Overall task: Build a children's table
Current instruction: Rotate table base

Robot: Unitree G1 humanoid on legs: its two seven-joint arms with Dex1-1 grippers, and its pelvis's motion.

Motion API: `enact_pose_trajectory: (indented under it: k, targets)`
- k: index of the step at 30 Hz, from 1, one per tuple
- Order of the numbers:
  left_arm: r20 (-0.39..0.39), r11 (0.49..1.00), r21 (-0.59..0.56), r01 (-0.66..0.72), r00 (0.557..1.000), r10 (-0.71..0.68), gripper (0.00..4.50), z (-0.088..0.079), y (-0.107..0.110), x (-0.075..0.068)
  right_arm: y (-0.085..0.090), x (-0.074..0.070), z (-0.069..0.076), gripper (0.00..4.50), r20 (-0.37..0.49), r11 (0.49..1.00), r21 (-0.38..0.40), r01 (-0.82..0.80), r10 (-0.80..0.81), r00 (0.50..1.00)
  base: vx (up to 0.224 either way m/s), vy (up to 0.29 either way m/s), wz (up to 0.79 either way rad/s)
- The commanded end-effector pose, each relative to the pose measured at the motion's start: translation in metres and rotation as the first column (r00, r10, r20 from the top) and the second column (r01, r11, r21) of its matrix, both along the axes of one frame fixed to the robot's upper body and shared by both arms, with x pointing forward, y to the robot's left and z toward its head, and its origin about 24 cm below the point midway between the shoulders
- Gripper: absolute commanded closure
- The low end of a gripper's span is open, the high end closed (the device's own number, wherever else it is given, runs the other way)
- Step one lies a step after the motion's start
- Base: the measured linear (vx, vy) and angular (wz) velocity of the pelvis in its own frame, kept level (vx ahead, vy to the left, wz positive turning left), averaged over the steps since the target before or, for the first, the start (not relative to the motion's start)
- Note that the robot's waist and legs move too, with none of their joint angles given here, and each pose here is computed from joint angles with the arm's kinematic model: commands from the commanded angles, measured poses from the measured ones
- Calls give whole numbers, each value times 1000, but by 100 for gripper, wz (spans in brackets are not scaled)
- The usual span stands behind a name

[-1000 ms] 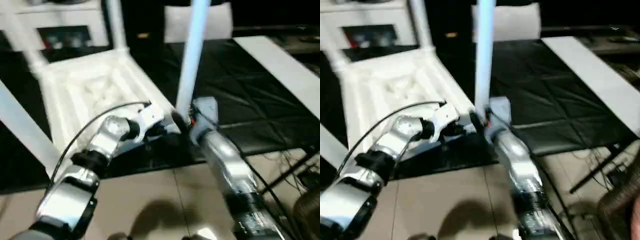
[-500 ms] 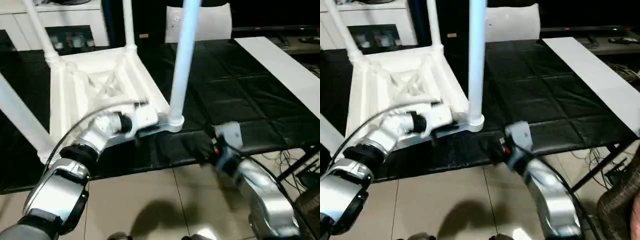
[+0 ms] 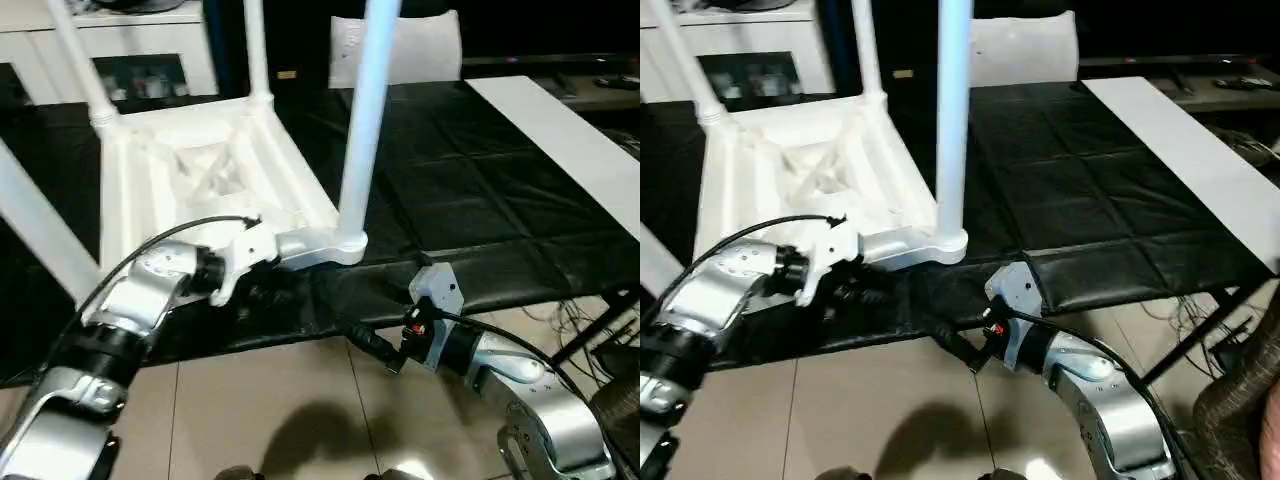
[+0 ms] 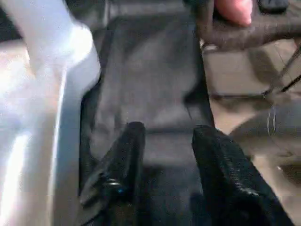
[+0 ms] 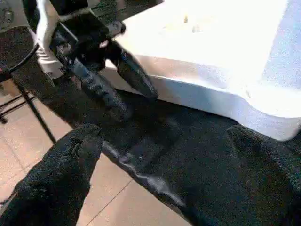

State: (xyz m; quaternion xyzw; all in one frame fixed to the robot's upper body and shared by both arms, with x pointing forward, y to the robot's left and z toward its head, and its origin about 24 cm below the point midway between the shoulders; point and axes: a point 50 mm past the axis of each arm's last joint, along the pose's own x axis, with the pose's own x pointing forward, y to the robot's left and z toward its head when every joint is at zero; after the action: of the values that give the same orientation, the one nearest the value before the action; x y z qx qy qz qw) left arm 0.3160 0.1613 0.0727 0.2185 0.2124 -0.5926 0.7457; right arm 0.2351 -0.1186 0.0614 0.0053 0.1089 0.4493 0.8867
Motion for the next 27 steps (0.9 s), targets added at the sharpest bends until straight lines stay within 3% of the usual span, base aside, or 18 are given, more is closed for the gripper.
enact_pose_trajectory:
  k: [1,2,3,7,14,17,21,22,24,25,26,27]
  targets:
    - [35,989,126,-77,997,73,265,-2,10,4,2,4,5,0,16,1000,-10,-24,24,1000,0,0,0]
    - [79,974,182,-134,989,122,265,-3,17,8,3,6,5,0,15,1000,-12,-25,25,1000,0,0,0]
    - [79,974,182,-134,989,122,265,-3,17,8,3,6,5,0,15,1000,-12,-25,25,1000,0,0,0]
    - [218,913,236,-334,933,285,265,5,33,20,7,9,7,0,31,1000,-17,-23,24,999,0,0,0]
    - [297,883,227,-410,893,338,265,7,40,22,6,12,8,0,32,1000,-8,15,-15,999,0,0,0]
    - [304,879,97,-467,855,420,265,14,41,20,6,12,8,0,22,998,30,62,-63,998,0,0,0]
    - [223,858,-152,-491,828,514,265,25,33,6,5,10,8,0,26,980,78,183,-185,982,0,0,0]
    - [201,828,-227,-513,807,555,265,27,33,-1,3,9,8,0,24,971,91,221,-224,974,0,0,0]
    - [160,716,-401,-571,726,669,265,33,33,-17,1,6,7,0,-23,952,98,290,-289,957,0,0,0]
    - [127,658,-445,-607,685,718,265,33,34,-23,0,5,5,0,-43,950,89,300,-297,954,0,0,0]
    - [127,658,-445,-607,685,718,265,33,34,-23,0,5,5,0,-43,950,89,300,-297,954,0,0,0]
    - [79,582,-489,-650,631,772,265,30,34,-35,1,3,4,0,-51,950,87,300,-296,954,0,0,0]
